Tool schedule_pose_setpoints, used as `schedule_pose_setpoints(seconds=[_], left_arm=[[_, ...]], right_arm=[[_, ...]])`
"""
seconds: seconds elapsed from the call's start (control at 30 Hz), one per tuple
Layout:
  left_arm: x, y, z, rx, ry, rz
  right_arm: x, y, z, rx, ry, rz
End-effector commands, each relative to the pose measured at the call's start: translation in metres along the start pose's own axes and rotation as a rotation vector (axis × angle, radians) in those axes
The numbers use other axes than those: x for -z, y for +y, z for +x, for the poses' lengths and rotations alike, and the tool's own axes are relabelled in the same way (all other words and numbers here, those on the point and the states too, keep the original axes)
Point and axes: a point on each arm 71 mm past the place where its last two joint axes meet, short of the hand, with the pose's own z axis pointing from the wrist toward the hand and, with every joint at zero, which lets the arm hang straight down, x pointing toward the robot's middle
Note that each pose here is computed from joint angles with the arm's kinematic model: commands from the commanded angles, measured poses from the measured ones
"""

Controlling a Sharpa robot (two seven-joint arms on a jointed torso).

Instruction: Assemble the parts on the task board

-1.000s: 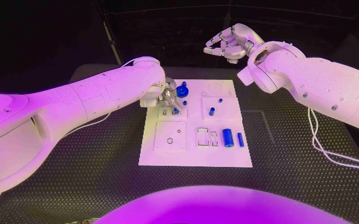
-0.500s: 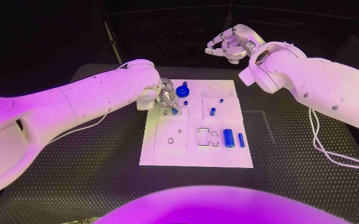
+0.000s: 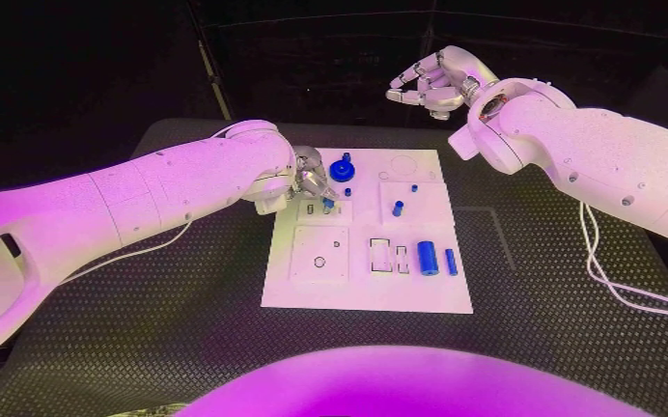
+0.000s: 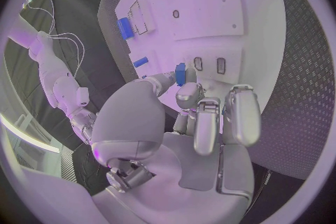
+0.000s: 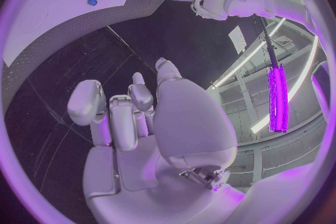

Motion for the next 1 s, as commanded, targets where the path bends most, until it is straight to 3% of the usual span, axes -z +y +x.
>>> schedule_pose_setpoints(seconds=[0.03,0.43,1.0], left_arm=[[0.0001,-0.0004,-0.0019,0.035,-0.062,0.007],[-0.0063,0.0056,0.0071,0.004,-0.116,-0.009],[-0.0109,0.0094,0.0125,-0.061,-0.087,-0.03]], right_arm=[[0.0,0.001,-0.001,0.004,0.006,-0.004],[-0.001,0.001,0.001,0.003,0.01,-0.006],[-0.002,0.0,0.002,0.007,0.011,0.0]])
